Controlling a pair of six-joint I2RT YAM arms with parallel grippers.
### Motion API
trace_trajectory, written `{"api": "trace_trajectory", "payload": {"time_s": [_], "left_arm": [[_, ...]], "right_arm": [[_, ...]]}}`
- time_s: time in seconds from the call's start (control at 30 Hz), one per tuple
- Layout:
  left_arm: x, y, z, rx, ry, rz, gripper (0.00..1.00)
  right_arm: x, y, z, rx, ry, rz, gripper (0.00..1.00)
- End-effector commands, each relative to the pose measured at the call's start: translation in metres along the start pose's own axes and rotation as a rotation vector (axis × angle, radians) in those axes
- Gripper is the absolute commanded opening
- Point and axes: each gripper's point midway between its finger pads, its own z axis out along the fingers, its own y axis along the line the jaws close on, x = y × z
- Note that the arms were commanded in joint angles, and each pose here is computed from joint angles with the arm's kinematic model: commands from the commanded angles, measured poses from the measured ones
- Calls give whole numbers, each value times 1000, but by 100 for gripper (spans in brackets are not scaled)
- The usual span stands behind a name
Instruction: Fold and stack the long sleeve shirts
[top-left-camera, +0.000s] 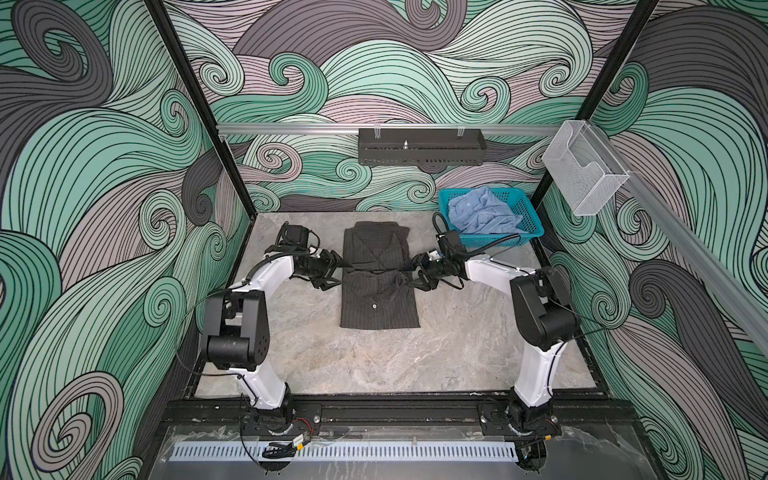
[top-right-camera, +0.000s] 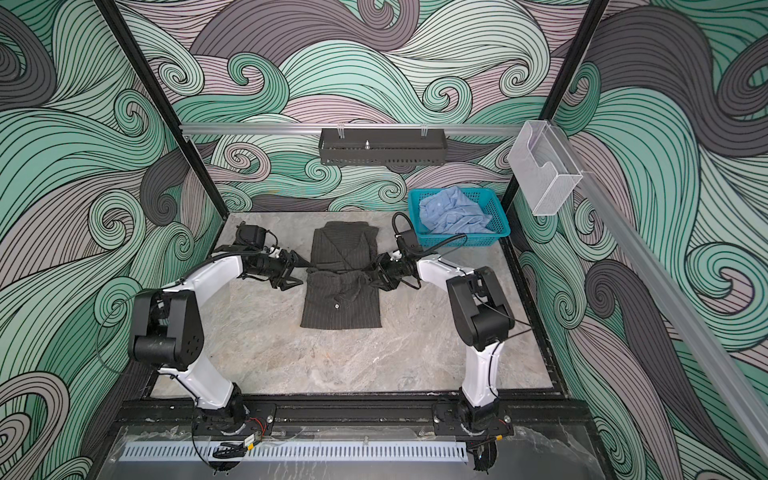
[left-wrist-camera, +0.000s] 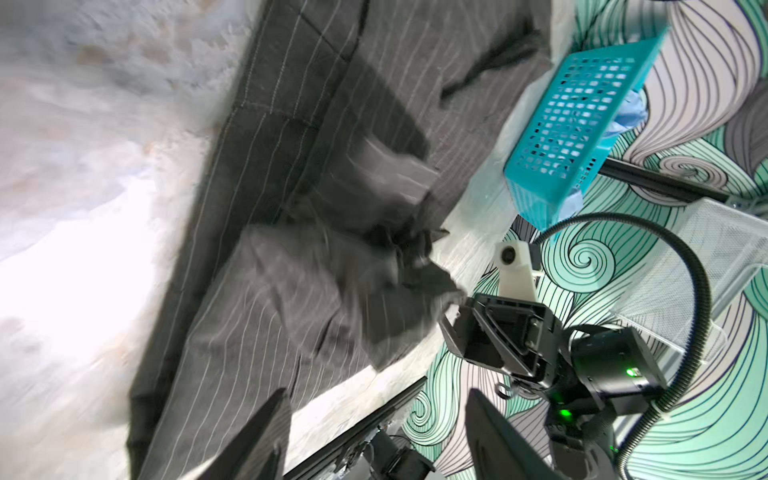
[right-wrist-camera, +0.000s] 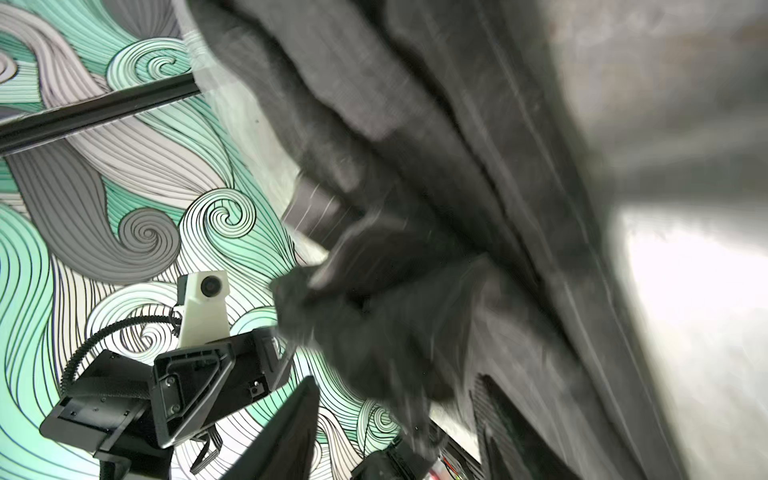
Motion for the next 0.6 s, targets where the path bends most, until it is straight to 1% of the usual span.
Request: {"api": "trace_trajectory", "payload": {"time_s": [0.0, 0.07, 0.13, 0.23, 0.3, 0.37, 0.47, 0.53, 0.57], "left_arm": [[32, 21, -9, -72, 28, 28, 68], [47, 26, -5, -84, 43, 43, 67], [60, 31, 1, -94, 65, 46, 62], [72, 37, 17, -97, 92, 36, 55], [80, 41, 31, -113, 117, 36, 54], [88, 43, 45, -118, 143, 34, 54], [100, 44, 66, -134, 176, 41, 56], [105, 41, 77, -133, 187, 52, 57], [106, 41, 82, -145, 185, 60, 57]], "right_arm": [[14, -7, -22, 63, -42, -78, 62], [22, -7, -25, 94, -42, -124, 62], [34, -11, -21, 141, -15, -160, 58], [47, -13, 1, 177, 52, -201, 46], [50, -14, 17, 198, 84, -228, 36], [45, -9, 29, 200, 99, -249, 31], [23, -4, 35, 265, 72, -322, 31], [5, 9, 36, 297, 46, -400, 34], [-2, 14, 35, 325, 30, -466, 35]]}}
